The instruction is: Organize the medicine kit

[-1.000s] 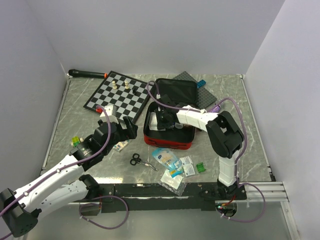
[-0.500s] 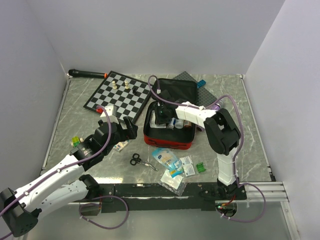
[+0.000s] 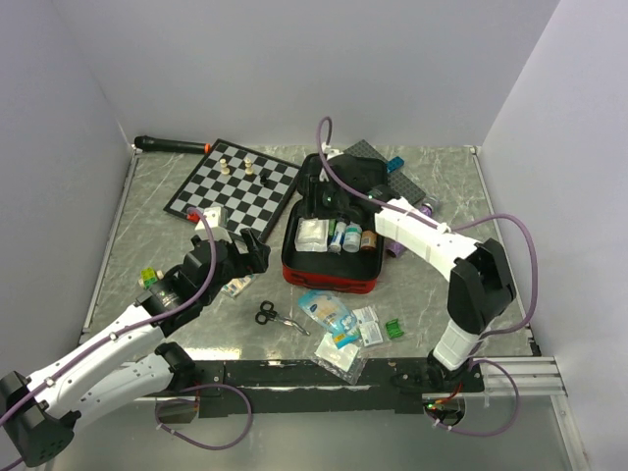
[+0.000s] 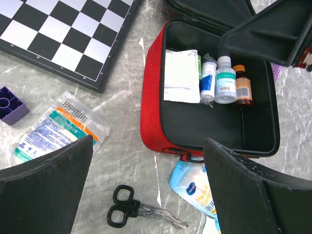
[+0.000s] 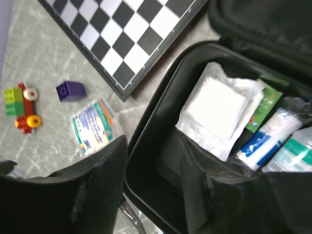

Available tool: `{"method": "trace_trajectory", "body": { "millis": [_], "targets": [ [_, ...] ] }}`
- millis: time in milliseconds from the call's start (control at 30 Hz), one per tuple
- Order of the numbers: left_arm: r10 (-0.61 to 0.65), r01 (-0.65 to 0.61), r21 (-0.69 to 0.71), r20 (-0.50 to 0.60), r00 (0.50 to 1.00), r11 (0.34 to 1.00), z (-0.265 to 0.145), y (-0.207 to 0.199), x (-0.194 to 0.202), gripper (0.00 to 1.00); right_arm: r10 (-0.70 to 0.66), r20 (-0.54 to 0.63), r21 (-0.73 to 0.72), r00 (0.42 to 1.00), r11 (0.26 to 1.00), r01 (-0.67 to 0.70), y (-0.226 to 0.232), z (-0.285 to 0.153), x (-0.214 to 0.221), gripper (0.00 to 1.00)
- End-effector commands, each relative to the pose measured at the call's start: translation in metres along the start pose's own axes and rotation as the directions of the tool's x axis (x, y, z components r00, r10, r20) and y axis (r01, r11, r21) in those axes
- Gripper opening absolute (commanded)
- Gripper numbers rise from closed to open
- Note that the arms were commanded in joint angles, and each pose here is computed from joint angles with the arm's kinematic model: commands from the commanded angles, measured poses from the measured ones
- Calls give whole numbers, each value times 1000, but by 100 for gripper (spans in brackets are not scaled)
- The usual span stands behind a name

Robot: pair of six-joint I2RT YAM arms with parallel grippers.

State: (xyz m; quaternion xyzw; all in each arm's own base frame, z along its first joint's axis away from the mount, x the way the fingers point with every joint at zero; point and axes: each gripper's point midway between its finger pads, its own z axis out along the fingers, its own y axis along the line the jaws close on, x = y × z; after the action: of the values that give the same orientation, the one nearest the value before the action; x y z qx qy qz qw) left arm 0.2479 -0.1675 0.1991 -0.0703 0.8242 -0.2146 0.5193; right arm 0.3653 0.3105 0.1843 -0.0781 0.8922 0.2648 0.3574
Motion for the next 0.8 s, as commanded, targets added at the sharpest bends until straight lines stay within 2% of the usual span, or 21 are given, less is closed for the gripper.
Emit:
{"method": "trace_trajectory", "body": {
  "millis": [0,100,200,467,767],
  "targets": [
    [-41,41,28,18,999,999,-2,-6,-7,99,31,-25,124,999,992,-27,-45,13,8,45],
    [-44,44,30,13,999,999,-3,-6,-4,99,42,-70,187,997,982,-29,-67,27,23,35],
    [-41,41,23,13,999,999,-2,-4,-3,99,43,-103,219,994,975,-20,-77,38,32,30],
    [-29,29,12,9,1000,1000,0,-3,-3,99,44,-156,201,987,979,-12,-79,67,44,25],
    [-26,26,2,-3,1000,1000,2,-1,2,99,40,-224,160,974,987,-4,-68,90,60,25]
  ]
}}
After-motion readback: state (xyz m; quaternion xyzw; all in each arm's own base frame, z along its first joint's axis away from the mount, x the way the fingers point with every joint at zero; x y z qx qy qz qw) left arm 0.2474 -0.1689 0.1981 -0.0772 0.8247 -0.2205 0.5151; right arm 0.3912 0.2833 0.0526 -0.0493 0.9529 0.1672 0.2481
